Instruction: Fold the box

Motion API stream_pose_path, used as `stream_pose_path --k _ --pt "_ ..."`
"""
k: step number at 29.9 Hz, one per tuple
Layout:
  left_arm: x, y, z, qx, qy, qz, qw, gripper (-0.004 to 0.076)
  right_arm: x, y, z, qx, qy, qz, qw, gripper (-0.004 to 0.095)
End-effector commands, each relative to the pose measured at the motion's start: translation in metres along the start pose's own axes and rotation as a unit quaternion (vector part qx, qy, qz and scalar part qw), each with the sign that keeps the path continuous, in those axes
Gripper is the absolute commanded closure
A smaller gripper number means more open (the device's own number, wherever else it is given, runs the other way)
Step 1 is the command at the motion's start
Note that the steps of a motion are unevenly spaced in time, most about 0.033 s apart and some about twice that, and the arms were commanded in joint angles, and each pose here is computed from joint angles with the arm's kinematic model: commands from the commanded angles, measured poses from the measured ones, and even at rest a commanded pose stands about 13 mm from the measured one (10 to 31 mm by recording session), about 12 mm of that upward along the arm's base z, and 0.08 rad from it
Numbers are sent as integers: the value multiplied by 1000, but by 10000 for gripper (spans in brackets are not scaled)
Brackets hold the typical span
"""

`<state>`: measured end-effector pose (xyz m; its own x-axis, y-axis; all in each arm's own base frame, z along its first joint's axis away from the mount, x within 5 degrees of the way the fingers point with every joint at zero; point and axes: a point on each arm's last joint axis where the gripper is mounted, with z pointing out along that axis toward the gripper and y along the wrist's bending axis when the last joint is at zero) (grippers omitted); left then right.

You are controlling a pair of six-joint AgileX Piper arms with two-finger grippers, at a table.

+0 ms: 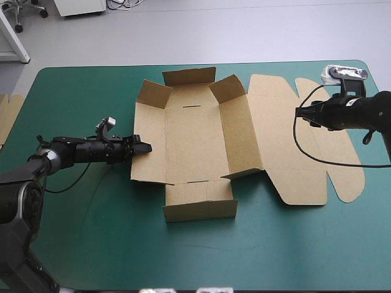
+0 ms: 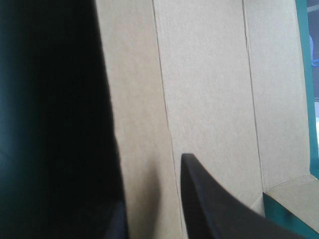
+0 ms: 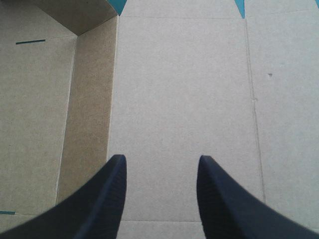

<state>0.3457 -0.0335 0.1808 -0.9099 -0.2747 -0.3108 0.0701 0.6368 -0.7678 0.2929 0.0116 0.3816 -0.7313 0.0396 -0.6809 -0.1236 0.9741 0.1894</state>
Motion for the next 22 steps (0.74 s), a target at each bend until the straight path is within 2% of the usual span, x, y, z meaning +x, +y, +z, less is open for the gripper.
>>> stream_pose_path --k 1,10,13,22 --pt "-7 -23 -10 38 -18 16 999 594 -11 3 -19 1 -51 -12 999 490" --pt "3 -32 4 22 19 78 997 659 -11 3 -19 2 -51 -16 999 490" --pt "1 -33 4 21 15 86 996 733 -11 3 -19 2 -51 -16 999 490" --pt "-23 -57 -5 23 13 154 988 734 -11 2 -19 3 -52 -17 999 490"
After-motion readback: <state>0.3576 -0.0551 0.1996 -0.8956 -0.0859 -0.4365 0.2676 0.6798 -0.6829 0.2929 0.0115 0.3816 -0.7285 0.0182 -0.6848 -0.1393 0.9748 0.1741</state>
